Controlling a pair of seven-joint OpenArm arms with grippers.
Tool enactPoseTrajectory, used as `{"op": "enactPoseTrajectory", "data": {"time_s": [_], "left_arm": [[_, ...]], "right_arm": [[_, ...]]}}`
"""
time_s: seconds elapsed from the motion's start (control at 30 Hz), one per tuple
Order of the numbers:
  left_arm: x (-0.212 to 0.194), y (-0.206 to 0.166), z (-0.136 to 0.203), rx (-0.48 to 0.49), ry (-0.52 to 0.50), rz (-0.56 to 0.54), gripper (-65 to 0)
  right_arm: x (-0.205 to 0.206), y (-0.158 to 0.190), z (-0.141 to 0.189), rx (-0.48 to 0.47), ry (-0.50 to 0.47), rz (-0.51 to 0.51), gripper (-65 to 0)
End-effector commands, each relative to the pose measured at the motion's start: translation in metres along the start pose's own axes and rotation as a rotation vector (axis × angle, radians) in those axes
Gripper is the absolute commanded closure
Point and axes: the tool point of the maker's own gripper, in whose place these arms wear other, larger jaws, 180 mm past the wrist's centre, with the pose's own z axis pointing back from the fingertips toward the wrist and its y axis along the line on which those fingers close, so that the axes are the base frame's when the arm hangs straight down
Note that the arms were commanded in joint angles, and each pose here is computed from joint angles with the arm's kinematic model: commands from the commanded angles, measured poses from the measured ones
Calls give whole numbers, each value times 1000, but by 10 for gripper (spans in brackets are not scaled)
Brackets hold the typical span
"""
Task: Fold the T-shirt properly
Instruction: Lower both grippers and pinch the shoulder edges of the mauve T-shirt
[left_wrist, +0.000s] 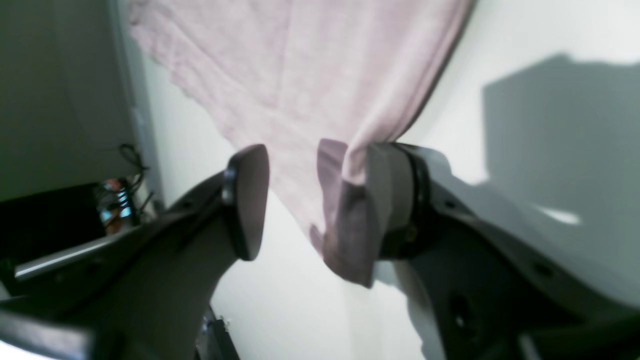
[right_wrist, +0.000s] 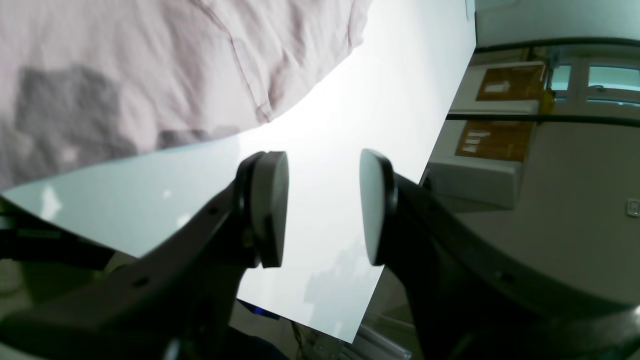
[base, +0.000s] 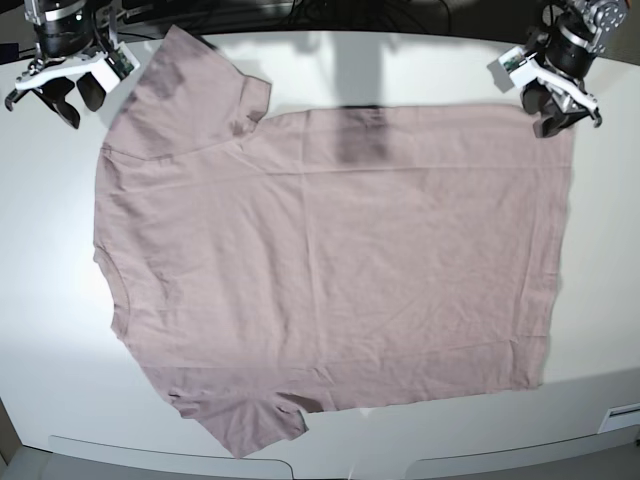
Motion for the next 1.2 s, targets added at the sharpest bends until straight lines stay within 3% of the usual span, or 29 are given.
{"op": "enactPoseTrajectory", "data": {"time_s": [0.0, 0.13, 0.5, 0.53, 0.6, 0.67, 0.73, 0.83, 0.9, 0.93, 1.0, 1.07, 1.17], "left_arm": [[-17, -15, 2, -63, 69, -8, -280], [-37, -12, 1, -58, 169, -11, -187], [-34, -13, 1, -61, 153, -10, -171], [-34, -13, 1, -60, 153, -10, -134], [-33, -13, 1, -59, 150, -9, 0], [-32, -13, 1, -58, 147, -8, 0], [-31, -12, 1, -56, 141, -8, 0], [-31, -7, 0, -23, 141, -3, 0], [-29, -6, 0, -14, 139, 4, 0], [-28, -7, 0, -14, 139, 9, 0], [-26, -8, 0, -14, 132, 14, 0], [-24, -8, -1, -15, 122, 13, 0], [-23, -8, -1, -15, 115, 13, 0]], "right_arm": [[9, -10, 2, -31, -33, -1, -242], [9, -10, 3, -29, -30, -2, -241], [6, 6, 3, 57, -19, 31, -241], [6, 7, 3, 61, -19, 33, -241], [6, 7, 3, 61, -19, 34, -241], [6, 6, 3, 58, -19, 32, -241], [7, 1, 3, 26, -19, 13, -241], [7, -17, 6, -102, -13, -44, -241], [1, -17, 9, -120, 23, -80, -241], [-4, -10, 9, -88, 52, -80, -241], [-9, 18, 8, 75, 81, -7, -241], [-8, 47, 13, 240, 69, 47, -241], [-1, 73, 21, 396, 15, 116, -242]]}}
